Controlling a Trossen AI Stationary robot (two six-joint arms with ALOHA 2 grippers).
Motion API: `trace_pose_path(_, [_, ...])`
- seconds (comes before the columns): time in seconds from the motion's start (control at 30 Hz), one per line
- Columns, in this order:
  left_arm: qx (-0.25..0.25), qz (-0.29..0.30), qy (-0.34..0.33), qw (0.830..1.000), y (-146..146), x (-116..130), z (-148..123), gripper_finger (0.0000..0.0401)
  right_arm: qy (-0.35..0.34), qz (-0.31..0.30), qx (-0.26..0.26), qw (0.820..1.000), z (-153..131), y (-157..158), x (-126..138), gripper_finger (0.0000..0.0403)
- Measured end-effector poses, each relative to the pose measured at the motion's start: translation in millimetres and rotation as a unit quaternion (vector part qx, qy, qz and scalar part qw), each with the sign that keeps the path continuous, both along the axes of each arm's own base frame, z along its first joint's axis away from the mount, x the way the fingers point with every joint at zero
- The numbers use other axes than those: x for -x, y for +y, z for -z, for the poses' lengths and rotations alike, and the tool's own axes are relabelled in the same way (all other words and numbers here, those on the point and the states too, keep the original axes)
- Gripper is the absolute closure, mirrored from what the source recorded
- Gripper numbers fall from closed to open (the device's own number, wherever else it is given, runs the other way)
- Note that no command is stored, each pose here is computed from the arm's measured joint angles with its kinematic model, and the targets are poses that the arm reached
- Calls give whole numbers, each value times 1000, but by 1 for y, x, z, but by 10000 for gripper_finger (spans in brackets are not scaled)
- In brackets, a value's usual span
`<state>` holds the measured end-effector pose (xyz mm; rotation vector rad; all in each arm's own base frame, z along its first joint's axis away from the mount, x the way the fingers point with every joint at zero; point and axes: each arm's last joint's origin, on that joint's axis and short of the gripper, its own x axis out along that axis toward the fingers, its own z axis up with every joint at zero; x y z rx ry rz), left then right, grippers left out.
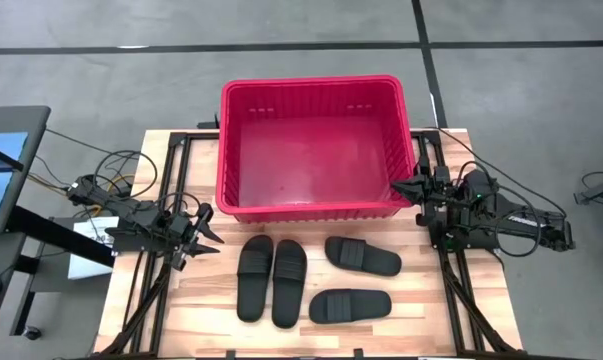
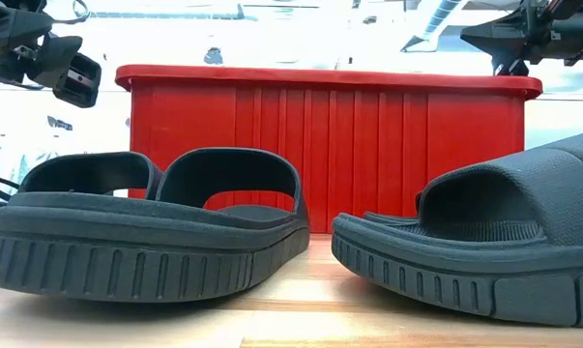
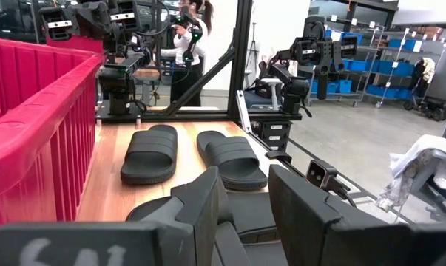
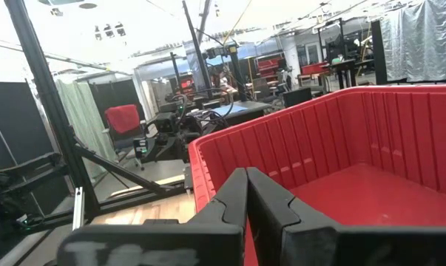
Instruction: Pick and place slides into bin
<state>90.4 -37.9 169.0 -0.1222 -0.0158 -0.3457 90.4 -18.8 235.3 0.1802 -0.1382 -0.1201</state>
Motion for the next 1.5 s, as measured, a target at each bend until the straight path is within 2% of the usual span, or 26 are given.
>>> trace_pose_path(0.17, [42,0,15,999,0,0,0,291,0,0,0,1000,0,0,0,403])
trace_pose_path(0.47, [56,-15,16,998,1,0,-1,291,0,0,0,1000,0,0,0,403])
trace_pose_path(0.63, [114,10,42,993,0,0,0,291,0,0,0,1000,0,0,0,403])
trace_pose_path(0.7, [119,-14,37,992,1,0,-1,291,0,0,0,1000,0,0,0,403])
trace_pose_path(0.77, [152,-65,33,986,4,-1,-2,291,0,0,0,1000,0,0,0,403])
trace_pose_path(0.83, [232,-98,42,967,6,-2,-3,291,0,0,0,1000,0,0,0,403])
trace_pose_path(0.87, [285,-101,50,952,7,-2,-3,291,0,0,0,1000,0,0,0,403])
trace_pose_path(0.9, [343,-97,58,933,7,-2,-4,291,0,0,0,1000,0,0,0,403])
trace_pose_path(0.97, [461,-67,74,882,6,-1,-8,291,0,0,0,1000,0,0,0,403])
trace_pose_path(1.0, [504,-43,80,859,5,-1,-10,292,0,0,0,1000,0,0,0,403])
trace_pose_path(1.03, [532,-23,81,843,4,0,-13,293,0,0,0,1000,0,0,0,403])
trace_pose_path(1.1, [566,6,60,822,3,3,-22,298,0,0,0,1000,0,0,0,403])
trace_pose_path(1.2, [590,15,-7,807,5,9,-43,307,0,0,0,1000,0,0,0,403])
trace_pose_path(1.27, [591,29,-60,804,8,15,-62,313,0,0,0,1000,0,0,0,403])
trace_pose_path(1.3, [580,34,-73,811,7,17,-70,317,0,0,0,1000,0,0,0,403])
trace_pose_path(1.4, [527,19,-68,847,3,14,-85,326,0,0,0,1000,0,0,0,403])
trace_pose_path(1.5, [487,9,-60,871,-4,7,-96,334,0,0,0,1000,0,0,0,403])
